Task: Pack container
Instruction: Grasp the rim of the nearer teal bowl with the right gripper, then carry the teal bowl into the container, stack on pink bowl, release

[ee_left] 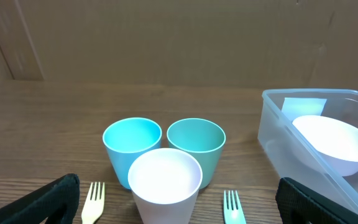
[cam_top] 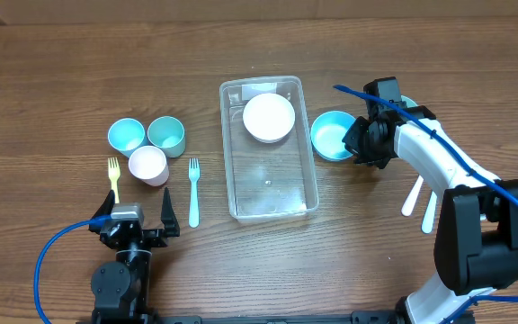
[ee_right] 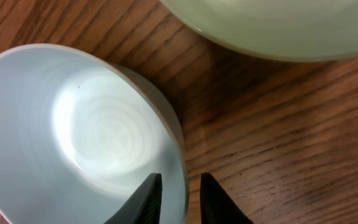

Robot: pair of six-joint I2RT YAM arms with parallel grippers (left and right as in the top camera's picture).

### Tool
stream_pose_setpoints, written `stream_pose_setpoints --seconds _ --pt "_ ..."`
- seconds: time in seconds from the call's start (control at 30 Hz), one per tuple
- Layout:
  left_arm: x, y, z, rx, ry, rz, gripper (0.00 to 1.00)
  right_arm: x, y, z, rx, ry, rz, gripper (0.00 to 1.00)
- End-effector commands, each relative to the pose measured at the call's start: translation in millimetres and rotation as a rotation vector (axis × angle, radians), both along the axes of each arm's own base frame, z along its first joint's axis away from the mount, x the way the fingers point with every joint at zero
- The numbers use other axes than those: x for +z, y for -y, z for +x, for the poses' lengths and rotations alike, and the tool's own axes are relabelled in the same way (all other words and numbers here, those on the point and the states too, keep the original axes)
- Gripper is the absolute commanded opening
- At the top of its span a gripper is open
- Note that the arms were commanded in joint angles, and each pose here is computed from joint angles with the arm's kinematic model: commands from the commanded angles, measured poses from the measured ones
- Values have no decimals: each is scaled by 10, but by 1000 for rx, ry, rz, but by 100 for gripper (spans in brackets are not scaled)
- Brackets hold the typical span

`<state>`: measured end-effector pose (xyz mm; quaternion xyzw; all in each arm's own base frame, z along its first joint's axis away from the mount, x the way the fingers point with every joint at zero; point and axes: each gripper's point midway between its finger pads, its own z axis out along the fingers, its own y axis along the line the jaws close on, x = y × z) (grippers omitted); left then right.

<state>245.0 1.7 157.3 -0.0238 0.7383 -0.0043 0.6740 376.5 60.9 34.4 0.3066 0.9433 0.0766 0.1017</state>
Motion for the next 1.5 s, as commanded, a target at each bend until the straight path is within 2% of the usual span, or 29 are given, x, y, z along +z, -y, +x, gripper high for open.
stream_pose_setpoints --seconds 0.0,0.53,0.6,0.7,0.87,1.0,1.2,1.3,1.4,1.47 --pt "1 6 0 -7 6 18 100 -71 78 -17 -16 -14 -38 25" --pt "1 6 0 -7 6 18 100 -126 77 -18 -41 -5 -31 26" --pt "1 6 0 -7 6 18 100 -127 77 -22 -41 -6 -30 19" --pt "1 6 0 -7 6 18 100 -133 80 -40 -40 -13 -32 4" --pt "1 6 0 -7 6 18 100 -74 109 -46 -15 -18 -56 4" --pt "1 6 0 -7 6 18 100 452 273 21 -16 38 -152 4" --pt "0 6 0 -7 6 18 100 1600 373 -4 -24 250 -185 4" --pt "0 6 0 -7 6 18 100 2130 258 -95 43 391 -175 4" --pt "1 6 0 -7 6 18 100 2387 -36 -171 138 477 -153 4" --pt "1 6 0 -7 6 18 100 2395 -340 -186 215 496 -131 4"
